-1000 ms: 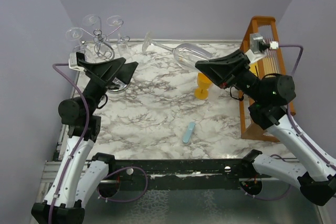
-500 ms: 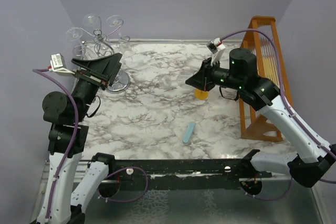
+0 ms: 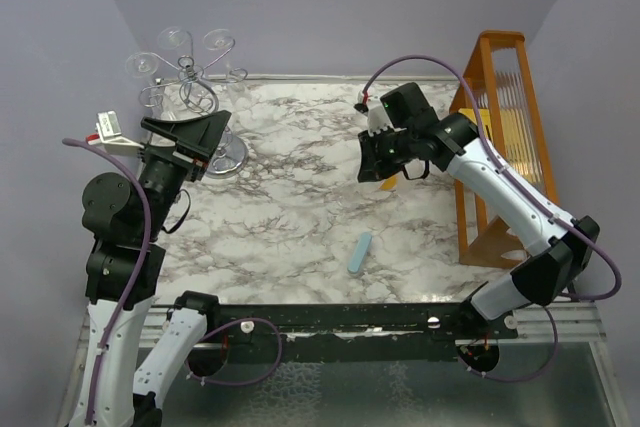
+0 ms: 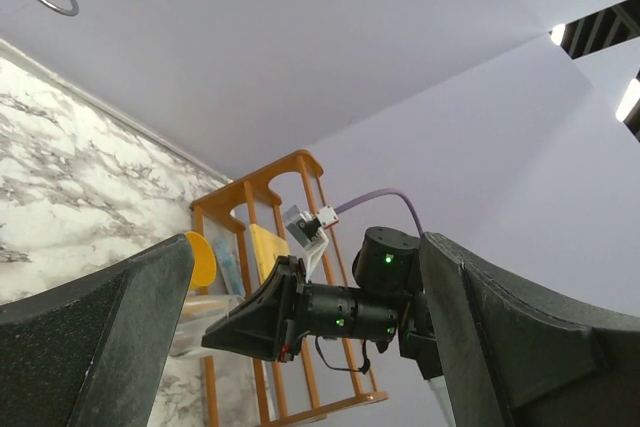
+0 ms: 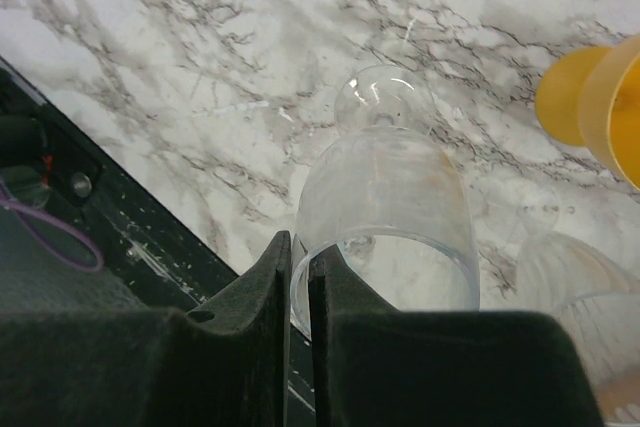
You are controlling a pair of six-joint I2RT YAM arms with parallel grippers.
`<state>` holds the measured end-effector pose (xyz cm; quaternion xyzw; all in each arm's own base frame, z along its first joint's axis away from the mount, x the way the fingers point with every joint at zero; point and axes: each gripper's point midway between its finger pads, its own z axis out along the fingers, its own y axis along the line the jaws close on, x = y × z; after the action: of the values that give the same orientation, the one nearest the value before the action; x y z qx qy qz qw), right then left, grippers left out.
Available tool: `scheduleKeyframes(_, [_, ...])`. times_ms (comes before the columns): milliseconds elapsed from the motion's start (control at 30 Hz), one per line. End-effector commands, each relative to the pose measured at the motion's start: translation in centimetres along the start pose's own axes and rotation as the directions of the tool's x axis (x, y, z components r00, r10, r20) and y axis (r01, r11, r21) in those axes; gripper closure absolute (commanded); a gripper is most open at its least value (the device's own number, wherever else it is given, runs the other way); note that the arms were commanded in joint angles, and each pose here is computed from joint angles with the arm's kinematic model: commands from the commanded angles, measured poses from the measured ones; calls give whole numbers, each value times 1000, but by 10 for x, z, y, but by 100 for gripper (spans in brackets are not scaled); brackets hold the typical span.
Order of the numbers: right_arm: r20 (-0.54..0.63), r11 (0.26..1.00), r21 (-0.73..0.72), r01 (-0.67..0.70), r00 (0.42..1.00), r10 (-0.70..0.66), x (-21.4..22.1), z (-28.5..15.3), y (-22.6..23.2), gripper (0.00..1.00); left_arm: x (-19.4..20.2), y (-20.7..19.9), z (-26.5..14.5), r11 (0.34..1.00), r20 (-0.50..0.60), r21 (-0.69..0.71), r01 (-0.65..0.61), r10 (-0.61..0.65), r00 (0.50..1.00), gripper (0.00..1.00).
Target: Take the wine glass off the wine glass rack
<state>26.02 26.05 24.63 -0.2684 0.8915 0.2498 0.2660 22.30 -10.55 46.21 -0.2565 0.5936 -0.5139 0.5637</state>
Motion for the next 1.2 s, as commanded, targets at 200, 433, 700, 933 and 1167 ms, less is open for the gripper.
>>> scheduleKeyframes(200, [-50, 990, 129, 58, 997, -52, -4, 19, -26, 99, -13, -10, -13, 998, 52, -14, -58, 59, 997, 2])
scheduleKeyframes(433, [-78, 987, 151, 64, 996, -53, -1, 36, -35, 99, -16, -12, -16, 997, 64, -18, -72, 73, 995, 2])
scheduleKeyframes(700, [-164, 976, 206, 73, 986, -39, 18, 53, -50, 99, -18, -12, -20, 996, 73, -27, -86, 88, 993, 2])
scheduleKeyframes(933, [-183, 970, 232, 78, 982, -35, 22, 58, -56, 99, -18, -12, -20, 996, 70, -28, -86, 87, 994, 2])
scheduleKeyframes(1167, [-199, 967, 239, 84, 979, -36, 25, 62, -59, 98, -15, -8, -16, 995, 57, -40, -92, 94, 994, 2])
